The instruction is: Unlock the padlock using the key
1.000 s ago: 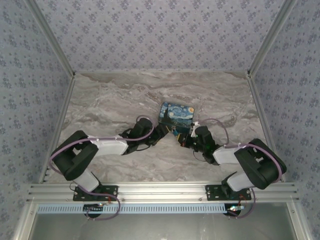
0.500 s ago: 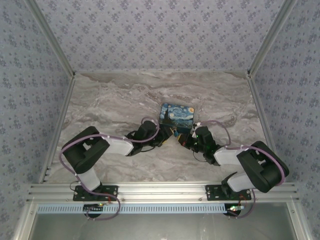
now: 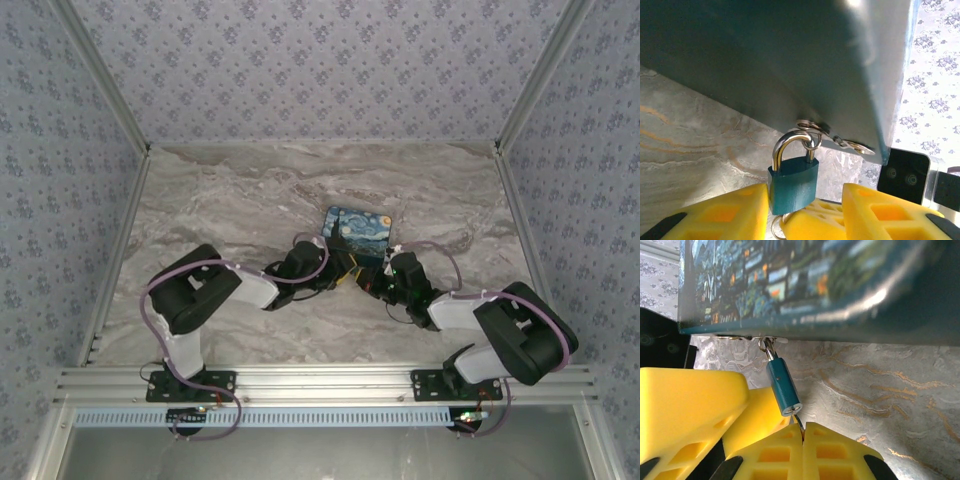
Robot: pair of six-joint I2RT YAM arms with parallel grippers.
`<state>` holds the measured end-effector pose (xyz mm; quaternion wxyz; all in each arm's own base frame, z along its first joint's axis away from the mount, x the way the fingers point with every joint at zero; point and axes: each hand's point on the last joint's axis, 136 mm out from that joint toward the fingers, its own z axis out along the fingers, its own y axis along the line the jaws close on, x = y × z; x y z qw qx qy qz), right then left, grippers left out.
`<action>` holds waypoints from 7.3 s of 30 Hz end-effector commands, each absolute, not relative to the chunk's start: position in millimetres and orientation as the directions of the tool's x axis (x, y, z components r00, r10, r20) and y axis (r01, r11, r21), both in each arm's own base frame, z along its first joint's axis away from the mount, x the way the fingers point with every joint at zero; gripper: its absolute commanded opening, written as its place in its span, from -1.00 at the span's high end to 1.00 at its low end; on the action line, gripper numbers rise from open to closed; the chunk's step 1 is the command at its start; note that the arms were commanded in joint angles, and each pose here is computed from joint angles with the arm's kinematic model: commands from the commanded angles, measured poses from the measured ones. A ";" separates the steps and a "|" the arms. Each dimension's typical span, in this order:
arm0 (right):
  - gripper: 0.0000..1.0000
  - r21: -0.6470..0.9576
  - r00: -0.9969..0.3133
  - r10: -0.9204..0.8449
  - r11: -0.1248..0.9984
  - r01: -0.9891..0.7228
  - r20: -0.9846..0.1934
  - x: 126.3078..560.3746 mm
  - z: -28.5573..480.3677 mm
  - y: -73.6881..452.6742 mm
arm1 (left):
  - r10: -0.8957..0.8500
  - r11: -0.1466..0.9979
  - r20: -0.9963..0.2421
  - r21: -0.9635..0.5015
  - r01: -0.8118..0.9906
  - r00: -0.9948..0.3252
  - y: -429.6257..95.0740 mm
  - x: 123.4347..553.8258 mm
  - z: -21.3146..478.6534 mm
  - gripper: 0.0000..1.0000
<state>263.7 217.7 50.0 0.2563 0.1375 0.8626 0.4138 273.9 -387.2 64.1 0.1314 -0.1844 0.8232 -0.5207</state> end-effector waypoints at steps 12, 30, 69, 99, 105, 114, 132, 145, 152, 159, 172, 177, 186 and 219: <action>1.00 0.797 -0.828 0.473 0.601 0.054 -0.301 268.7 55.6 218.0 | -0.431 0.358 0.003 -0.917 -0.174 -0.903 -399.9 274.1 60.3 0.19; 1.00 0.828 -0.823 0.503 0.556 0.076 -0.262 270.5 63.8 218.3 | -0.439 0.367 -0.009 -0.915 -0.170 -0.898 -399.7 275.9 56.7 0.64; -0.86 -0.301 -0.020 -0.438 0.649 -0.698 -0.899 220.2 168.5 233.1 | -0.500 0.407 -0.055 -0.896 -0.178 -0.864 -339.5 273.4 105.0 0.96; 0.04 -0.704 0.212 -0.723 0.488 -0.516 -0.657 243.4 131.5 264.8 | -0.510 0.343 0.028 -0.910 -0.233 -0.860 -342.9 269.4 137.1 1.00; 0.16 -0.693 0.206 -0.714 0.500 -0.519 -0.669 248.2 129.0 267.3 | -0.509 0.337 0.027 -0.913 -0.228 -0.860 -344.5 270.3 139.3 1.00; 0.48 -0.679 0.179 -0.708 0.527 -0.511 -0.684 253.7 128.4 262.8 | -0.509 0.334 0.029 -0.914 -0.228 -0.861 -344.9 270.5 139.8 1.00; 0.68 -0.664 0.159 -0.702 0.539 -0.518 -0.694 257.8 122.5 269.1 | -0.509 0.336 0.033 -0.913 -0.233 -0.860 -345.7 270.9 137.6 1.00; 1.00 -0.605 0.111 -0.652 0.607 -0.516 -0.750 265.2 124.5 267.2 | -0.508 0.329 0.038 -0.915 -0.234 -0.861 -346.2 269.9 137.6 1.00; 1.00 -0.558 0.072 -0.617 0.648 -0.520 -0.784 268.3 124.8 262.0 | -0.509 0.329 0.038 -0.915 -0.235 -0.860 -345.5 269.7 137.1 1.00; 1.00 -0.550 0.070 -0.609 0.654 -0.520 -0.790 266.4 123.8 258.9 | -0.512 0.331 0.038 -0.913 -0.238 -0.858 -344.9 269.7 136.0 1.00; 0.33 -0.585 0.086 -0.654 0.602 -0.544 -0.752 245.4 116.4 250.1 | -0.516 0.332 0.035 -0.913 -0.237 -0.856 -344.9 270.6 135.7 1.00; 0.28 -0.605 0.090 -0.674 0.587 -0.539 -0.734 246.8 107.0 257.7 | -0.515 0.332 0.037 -0.912 -0.239 -0.857 -344.7 270.2 134.9 1.00; 0.29 -0.597 0.090 -0.656 0.610 -0.520 -0.749 255.6 111.7 265.3 | -0.514 0.330 0.037 -0.914 -0.237 -0.857 -344.7 269.7 135.9 1.00; 1.00 -0.514 0.007 -0.579 0.716 -0.472 -0.815 275.5 115.8 257.2 | -0.512 0.328 0.043 -0.913 -0.242 -0.858 -345.3 269.1 135.3 1.00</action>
